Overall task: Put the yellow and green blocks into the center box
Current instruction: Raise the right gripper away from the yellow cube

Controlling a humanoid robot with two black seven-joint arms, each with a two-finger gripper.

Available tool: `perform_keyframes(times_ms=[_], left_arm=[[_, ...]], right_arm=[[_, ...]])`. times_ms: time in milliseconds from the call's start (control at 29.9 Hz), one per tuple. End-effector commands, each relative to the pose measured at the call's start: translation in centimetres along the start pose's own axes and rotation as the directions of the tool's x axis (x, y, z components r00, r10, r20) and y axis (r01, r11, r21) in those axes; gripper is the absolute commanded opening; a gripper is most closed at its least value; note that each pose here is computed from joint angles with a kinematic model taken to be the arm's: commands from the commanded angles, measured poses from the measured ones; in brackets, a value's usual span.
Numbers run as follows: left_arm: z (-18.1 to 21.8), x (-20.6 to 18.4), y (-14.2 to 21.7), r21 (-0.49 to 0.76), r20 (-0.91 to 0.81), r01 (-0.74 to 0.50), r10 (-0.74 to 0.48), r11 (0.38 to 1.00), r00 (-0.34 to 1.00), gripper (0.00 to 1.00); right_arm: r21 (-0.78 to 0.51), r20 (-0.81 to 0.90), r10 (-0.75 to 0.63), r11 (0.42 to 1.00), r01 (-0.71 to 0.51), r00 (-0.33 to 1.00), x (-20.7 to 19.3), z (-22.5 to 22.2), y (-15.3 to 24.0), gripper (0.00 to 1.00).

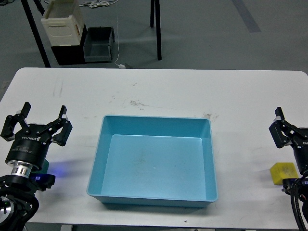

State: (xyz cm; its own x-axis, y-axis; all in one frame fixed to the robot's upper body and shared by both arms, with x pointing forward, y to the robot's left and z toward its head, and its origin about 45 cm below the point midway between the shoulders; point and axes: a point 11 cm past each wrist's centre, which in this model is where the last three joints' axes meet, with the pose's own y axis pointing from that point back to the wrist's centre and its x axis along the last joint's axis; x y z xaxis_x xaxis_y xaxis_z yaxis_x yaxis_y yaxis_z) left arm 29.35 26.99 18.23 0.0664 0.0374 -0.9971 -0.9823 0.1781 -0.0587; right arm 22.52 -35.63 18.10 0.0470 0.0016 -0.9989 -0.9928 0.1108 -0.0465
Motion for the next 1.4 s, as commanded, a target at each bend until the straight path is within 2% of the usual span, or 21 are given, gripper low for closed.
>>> perform_keyframes(times_ms=[0, 367, 401, 467, 568, 634, 768, 902, 1002, 1069, 1102, 1169, 1236, 1302, 1369], left_arm=[[0.0, 0.0, 0.0, 0.002, 0.002, -0.003, 0.003, 1.0, 1.0, 1.0], [0.0, 0.0, 0.0, 0.0, 0.0, -0.003, 0.003, 1.0, 1.0, 1.0], [0.0, 0.0, 0.0, 0.0, 0.0, -0.003, 0.003, 1.0, 1.0, 1.0], [0.1, 0.0, 0.0, -0.003, 0.001, -0.002, 0.002, 1.0, 1.0, 1.0], [0.2, -0.1, 0.0, -0.004, 0.0, -0.001, 0.001, 1.0, 1.0, 1.0], [0.2, -0.1, 0.0, -0.004, 0.001, -0.001, 0.001, 1.0, 1.0, 1.0], [0.2, 0.0, 0.0, -0.004, 0.001, -0.003, 0.003, 1.0, 1.0, 1.0], [0.1, 0.0, -0.1, -0.004, 0.0, -0.002, 0.002, 1.0, 1.0, 1.0], [0.2, 0.0, 0.0, -0.005, 0.0, -0.004, 0.004, 1.0, 1.0, 1.0], [0.2, 0.0, -0.1, -0.006, 0.001, -0.002, 0.002, 1.0, 1.0, 1.0], [0.3, 0.0, -0.1, -0.008, 0.002, -0.003, 0.003, 1.0, 1.0, 1.0], [0.3, 0.0, -0.1, -0.01, 0.0, -0.003, 0.003, 1.0, 1.0, 1.0], [0.3, 0.1, -0.1, -0.01, -0.002, -0.006, 0.006, 1.0, 1.0, 1.0], [0.3, 0.1, 0.0, -0.011, -0.002, -0.007, 0.007, 1.0, 1.0, 1.0], [0.2, 0.2, 0.0, -0.01, -0.003, -0.008, 0.008, 1.0, 1.0, 1.0]], right_arm=[[-0.002, 0.001, 0.004, 1.0, -0.004, 1.0, 0.2, 0.1, 0.0, 1.0], [0.027, -0.019, 0.027, 0.999, -0.026, 0.999, 1.2, -1.0, 0.3, 1.0], [0.036, -0.051, 0.016, 0.999, -0.014, 0.999, 1.1, -1.5, 0.5, 1.0], [0.007, -0.237, 0.001, 1.0, 0.001, 0.971, -0.1, -3.2, 0.1, 1.0], [-0.024, -0.493, -0.021, 1.0, 0.011, 0.87, -2.0, -5.7, -0.7, 1.0], [-0.052, -0.596, -0.055, 0.998, 0.029, 0.801, -3.6, -6.5, -1.8, 1.0], [-0.141, -0.797, -0.174, 0.985, 0.102, 0.579, -9.0, -6.8, -6.5, 1.0], [-0.156, -0.883, -0.198, 0.979, 0.132, 0.426, -12.4, -6.2, -11.4, 1.0], [-0.218, -0.931, -0.242, 0.969, 0.118, 0.271, -14.7, -4.8, -15.8, 1.0], [-0.278, -0.948, -0.292, 0.953, 0.12, 0.126, -16.5, -3.2, -18.1, 1.0], [-0.313, -0.948, -0.317, 0.94, 0.138, 0.009, -18.1, -2.4, -19.1, 1.0], [-0.401, -0.903, -0.359, 0.901, 0.165, -0.238, -20.7, -0.3, -20.1, 1.0], [-0.522, -0.775, -0.38, 0.835, 0.173, -0.505, -22.9, 2.3, -20.3, 1.0], [-0.636, -0.625, -0.372, 0.752, 0.172, -0.686, -24.6, 4.6, -20.1, 1.0], [-0.756, -0.444, -0.342, 0.64, 0.141, -0.828, -26.0, 6.9, -19.6, 1.0]])
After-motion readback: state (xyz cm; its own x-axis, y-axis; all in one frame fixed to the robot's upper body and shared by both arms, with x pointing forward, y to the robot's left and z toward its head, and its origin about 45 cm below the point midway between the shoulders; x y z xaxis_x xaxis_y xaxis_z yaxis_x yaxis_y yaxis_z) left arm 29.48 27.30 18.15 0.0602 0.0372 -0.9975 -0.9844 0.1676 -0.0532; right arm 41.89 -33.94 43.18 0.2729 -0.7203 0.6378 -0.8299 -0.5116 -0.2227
